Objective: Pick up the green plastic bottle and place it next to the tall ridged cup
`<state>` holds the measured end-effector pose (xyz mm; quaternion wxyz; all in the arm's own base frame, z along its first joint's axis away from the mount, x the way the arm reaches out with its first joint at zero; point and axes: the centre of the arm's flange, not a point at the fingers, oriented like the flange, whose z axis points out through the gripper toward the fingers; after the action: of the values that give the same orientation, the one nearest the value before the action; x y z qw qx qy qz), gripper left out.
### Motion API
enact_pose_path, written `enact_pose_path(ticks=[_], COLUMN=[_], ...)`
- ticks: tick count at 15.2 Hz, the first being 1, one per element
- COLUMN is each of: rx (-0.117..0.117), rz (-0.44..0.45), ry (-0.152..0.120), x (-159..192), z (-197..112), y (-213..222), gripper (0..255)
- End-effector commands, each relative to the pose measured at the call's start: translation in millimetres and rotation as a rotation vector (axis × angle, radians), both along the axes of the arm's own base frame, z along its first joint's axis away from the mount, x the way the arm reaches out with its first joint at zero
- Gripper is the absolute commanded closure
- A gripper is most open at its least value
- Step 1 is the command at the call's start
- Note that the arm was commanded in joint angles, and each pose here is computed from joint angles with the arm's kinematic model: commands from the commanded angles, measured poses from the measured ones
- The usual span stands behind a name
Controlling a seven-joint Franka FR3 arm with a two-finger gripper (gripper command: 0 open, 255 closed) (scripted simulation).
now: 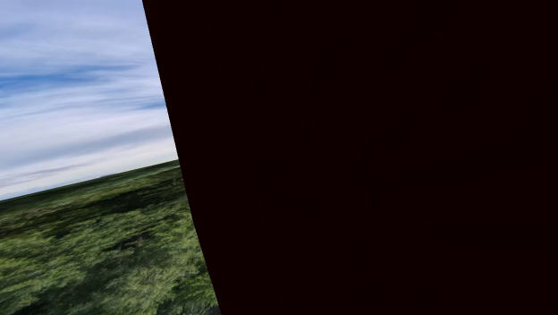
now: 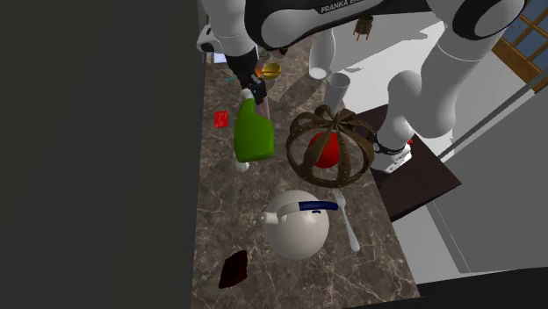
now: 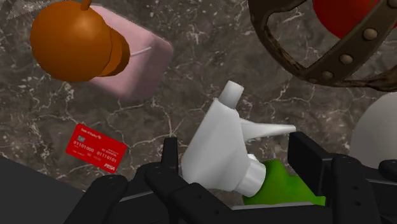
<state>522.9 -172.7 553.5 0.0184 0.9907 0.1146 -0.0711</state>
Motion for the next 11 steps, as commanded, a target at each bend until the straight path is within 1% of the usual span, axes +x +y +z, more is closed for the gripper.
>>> enact_pose_path(ticks=[1, 11], rx=[0.000, 0.000], rz=[0.001, 0.001], ry=[0.000, 0.000], x=[-28, -158], z=[-1, 0], y=[-2, -27], gripper=[255, 255])
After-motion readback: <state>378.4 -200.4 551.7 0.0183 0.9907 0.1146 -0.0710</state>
